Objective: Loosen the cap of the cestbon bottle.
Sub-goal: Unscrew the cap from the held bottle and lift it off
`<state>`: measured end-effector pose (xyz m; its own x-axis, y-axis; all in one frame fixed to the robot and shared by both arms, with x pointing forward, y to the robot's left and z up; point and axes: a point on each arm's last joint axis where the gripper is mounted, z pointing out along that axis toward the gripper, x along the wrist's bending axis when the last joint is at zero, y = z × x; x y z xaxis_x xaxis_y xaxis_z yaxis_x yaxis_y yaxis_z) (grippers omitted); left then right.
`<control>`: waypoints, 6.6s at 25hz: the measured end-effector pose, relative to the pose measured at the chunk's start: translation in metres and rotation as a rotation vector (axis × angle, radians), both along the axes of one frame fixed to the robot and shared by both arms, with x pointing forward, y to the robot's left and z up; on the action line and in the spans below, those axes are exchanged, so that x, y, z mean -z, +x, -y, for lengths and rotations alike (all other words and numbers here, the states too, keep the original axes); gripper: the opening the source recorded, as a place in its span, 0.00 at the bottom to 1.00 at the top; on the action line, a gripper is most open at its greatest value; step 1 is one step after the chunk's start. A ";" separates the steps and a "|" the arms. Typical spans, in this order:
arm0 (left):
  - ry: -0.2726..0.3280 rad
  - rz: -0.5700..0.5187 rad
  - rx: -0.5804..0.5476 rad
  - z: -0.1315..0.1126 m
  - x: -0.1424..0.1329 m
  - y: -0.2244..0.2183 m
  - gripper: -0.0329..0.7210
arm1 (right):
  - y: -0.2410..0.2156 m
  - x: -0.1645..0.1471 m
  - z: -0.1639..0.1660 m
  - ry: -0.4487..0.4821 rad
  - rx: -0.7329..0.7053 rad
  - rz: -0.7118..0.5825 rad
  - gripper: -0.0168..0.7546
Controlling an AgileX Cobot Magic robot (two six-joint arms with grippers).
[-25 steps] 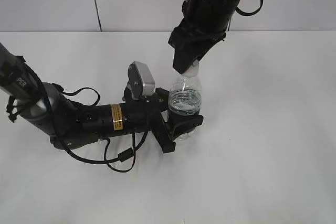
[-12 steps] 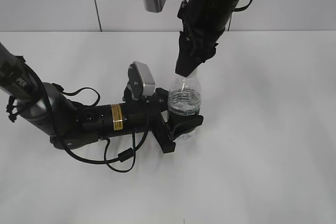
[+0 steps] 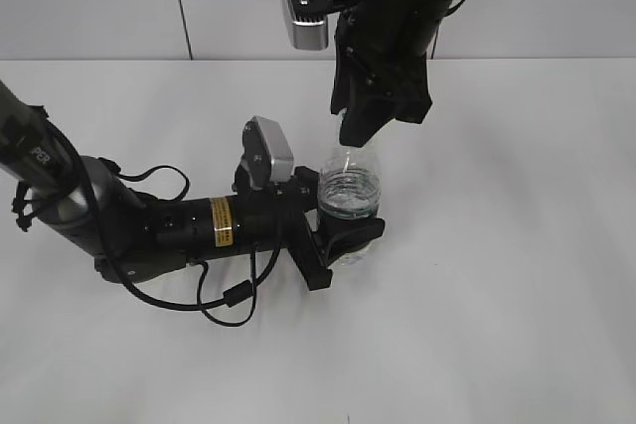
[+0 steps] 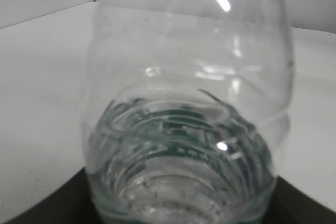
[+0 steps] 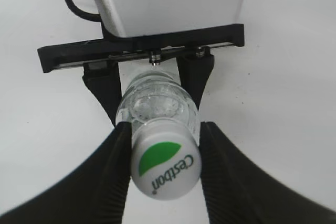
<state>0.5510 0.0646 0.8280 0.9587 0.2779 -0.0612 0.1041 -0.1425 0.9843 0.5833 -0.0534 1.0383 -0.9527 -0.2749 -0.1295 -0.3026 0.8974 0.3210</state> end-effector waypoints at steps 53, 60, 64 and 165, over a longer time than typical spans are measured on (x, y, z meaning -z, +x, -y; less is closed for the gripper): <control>-0.002 -0.007 -0.003 0.000 0.000 0.000 0.58 | -0.007 -0.031 0.012 0.098 1.428 -0.423 0.78; -0.003 -0.007 -0.004 0.000 0.000 0.000 0.58 | -0.005 -0.025 0.010 0.086 1.438 -0.440 0.78; -0.003 -0.007 -0.004 0.000 0.000 0.000 0.58 | -0.002 -0.015 0.007 0.062 1.443 -0.456 0.78; 0.005 -0.001 0.028 0.000 0.000 -0.002 0.58 | 0.000 0.001 0.000 0.009 0.551 -0.207 0.42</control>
